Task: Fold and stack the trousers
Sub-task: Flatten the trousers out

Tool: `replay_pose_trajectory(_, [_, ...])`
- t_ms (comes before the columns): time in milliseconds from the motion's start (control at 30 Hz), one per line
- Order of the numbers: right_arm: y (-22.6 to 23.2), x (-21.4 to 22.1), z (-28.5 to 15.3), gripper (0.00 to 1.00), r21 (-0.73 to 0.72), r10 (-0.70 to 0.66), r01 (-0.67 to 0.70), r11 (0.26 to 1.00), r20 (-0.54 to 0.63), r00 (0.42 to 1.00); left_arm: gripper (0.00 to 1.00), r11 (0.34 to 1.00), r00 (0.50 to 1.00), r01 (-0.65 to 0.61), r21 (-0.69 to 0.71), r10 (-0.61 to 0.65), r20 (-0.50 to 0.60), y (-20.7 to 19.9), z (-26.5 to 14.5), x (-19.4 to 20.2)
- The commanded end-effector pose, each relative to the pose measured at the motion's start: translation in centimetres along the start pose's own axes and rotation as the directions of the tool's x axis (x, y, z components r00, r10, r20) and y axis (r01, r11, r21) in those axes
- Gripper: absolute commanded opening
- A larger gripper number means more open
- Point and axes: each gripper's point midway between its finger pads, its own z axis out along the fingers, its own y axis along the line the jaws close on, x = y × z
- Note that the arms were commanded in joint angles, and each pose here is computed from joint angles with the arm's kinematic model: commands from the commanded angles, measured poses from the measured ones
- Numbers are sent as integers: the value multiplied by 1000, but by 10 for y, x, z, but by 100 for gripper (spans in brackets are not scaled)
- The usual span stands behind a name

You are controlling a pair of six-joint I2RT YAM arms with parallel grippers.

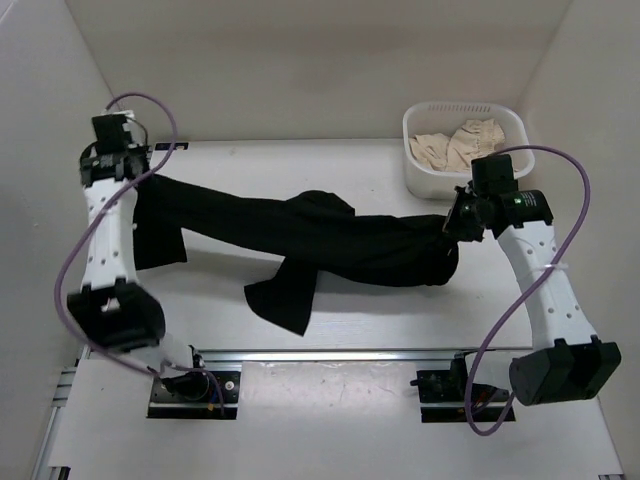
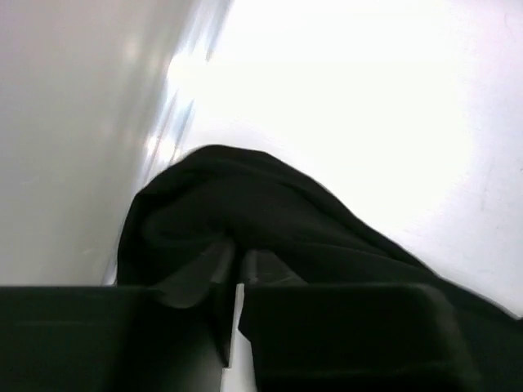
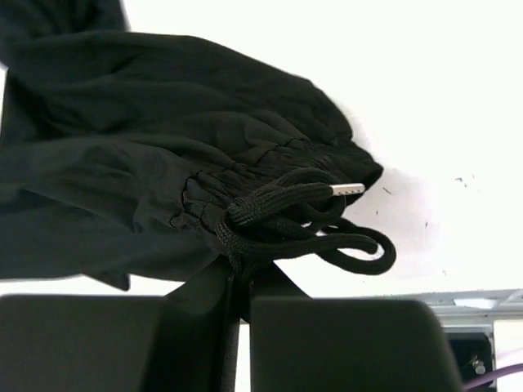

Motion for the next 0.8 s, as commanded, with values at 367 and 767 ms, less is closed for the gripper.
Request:
replay_pose_trajectory(367, [-16, -8, 50, 0, -32, 59, -64, 997, -133, 989, 100, 997, 913, 35, 73, -2, -409, -5, 104, 59])
replay_pose_trajectory(767, [-41, -6, 59, 0, 31, 86, -83, 996, -139, 987, 100, 989, 753, 133, 61, -61, -655, 4, 105, 233])
